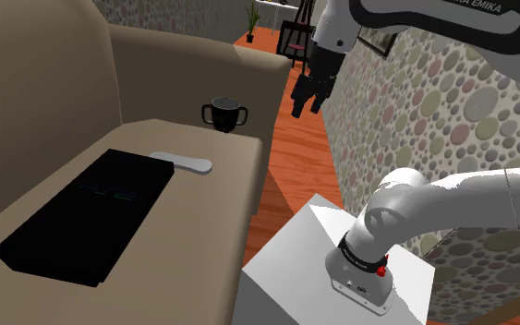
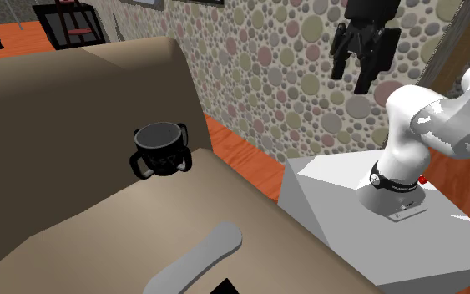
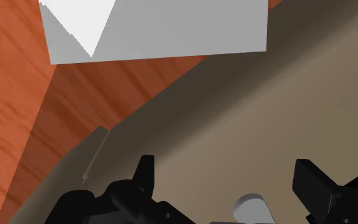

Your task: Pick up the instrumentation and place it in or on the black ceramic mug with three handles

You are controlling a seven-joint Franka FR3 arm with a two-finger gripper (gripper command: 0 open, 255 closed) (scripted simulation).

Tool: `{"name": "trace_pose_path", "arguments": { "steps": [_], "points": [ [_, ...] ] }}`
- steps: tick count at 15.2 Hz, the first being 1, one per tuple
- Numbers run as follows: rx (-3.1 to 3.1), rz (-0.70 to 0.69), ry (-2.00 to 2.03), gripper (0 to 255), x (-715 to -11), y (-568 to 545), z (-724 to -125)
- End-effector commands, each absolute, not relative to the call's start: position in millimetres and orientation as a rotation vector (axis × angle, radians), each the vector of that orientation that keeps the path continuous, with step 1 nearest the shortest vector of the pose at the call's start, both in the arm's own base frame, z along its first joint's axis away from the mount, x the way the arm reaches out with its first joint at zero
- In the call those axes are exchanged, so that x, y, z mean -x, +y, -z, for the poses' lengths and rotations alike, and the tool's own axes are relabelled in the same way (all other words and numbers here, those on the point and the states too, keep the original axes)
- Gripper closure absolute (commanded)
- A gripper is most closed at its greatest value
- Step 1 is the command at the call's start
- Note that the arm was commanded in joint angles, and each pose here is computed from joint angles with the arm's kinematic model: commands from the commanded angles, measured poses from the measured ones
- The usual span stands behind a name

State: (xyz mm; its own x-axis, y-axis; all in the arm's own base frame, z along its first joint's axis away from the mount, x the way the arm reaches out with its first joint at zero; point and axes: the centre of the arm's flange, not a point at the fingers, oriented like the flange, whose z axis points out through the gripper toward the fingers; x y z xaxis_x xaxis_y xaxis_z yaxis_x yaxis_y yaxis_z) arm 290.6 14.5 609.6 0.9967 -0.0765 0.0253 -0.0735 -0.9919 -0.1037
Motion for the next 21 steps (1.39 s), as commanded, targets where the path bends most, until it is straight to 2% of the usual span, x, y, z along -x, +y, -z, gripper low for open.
{"name": "trace_pose_path", "arguments": {
  "steps": [1,21],
  "points": [
    [3.036,0.044,0.114,0,-291,15,-610],
    [3.090,0.014,-0.458,0,-501,110,-470]
  ]
}}
